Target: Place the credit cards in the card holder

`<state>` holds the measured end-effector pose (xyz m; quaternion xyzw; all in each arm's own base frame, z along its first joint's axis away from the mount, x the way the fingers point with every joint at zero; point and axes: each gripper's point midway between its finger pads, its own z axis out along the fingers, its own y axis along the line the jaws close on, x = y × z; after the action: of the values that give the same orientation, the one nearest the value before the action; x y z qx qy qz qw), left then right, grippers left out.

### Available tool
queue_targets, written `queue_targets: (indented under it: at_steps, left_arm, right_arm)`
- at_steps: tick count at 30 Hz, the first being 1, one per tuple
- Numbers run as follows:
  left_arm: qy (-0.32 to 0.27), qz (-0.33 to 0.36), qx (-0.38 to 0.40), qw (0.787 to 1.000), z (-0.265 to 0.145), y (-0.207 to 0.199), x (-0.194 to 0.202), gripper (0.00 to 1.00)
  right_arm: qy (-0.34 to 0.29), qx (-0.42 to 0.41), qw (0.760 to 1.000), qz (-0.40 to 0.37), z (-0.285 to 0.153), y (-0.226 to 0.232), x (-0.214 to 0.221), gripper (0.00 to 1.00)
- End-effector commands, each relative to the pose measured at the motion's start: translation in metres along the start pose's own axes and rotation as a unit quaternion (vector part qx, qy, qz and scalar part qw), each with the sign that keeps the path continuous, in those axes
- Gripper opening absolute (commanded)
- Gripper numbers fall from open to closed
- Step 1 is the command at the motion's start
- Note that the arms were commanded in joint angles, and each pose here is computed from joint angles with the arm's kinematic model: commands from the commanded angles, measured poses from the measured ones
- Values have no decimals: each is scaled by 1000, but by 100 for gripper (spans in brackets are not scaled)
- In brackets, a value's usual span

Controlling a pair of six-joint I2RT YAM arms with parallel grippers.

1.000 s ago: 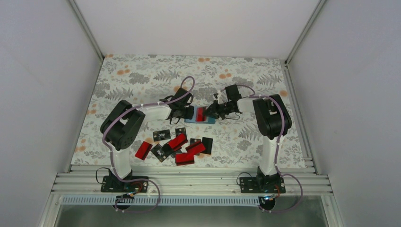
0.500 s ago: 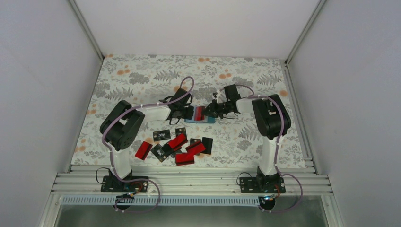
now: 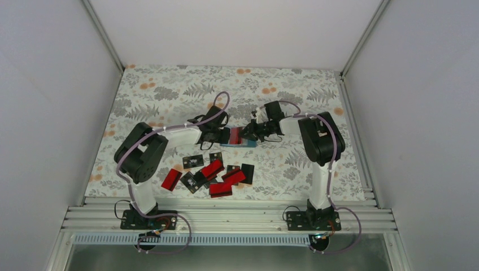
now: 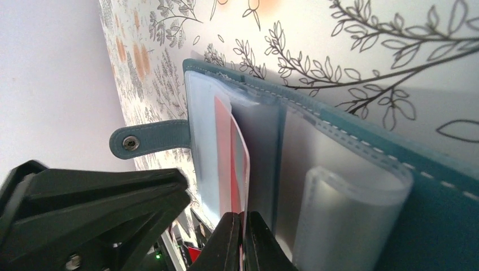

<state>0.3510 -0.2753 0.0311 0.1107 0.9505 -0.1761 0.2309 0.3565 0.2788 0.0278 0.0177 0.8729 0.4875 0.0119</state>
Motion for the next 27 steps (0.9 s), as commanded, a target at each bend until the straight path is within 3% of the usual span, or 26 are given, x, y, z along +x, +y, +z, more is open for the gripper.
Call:
queue_targets:
  at_steps: [1,6,27]
  left_arm:
    - [-14,3,0,1000,-28,-5,-10,8]
    - [-23,1,-15,1000,-37,6,-13,9]
    - [21,0,-50,999,6,32,18,8]
  right_arm:
    - [7,32,999,10,12,-22,4,4]
    - [14,35,999,12,15,-27,7,4]
    - [15,60,998,-3,14,-29,2,5]
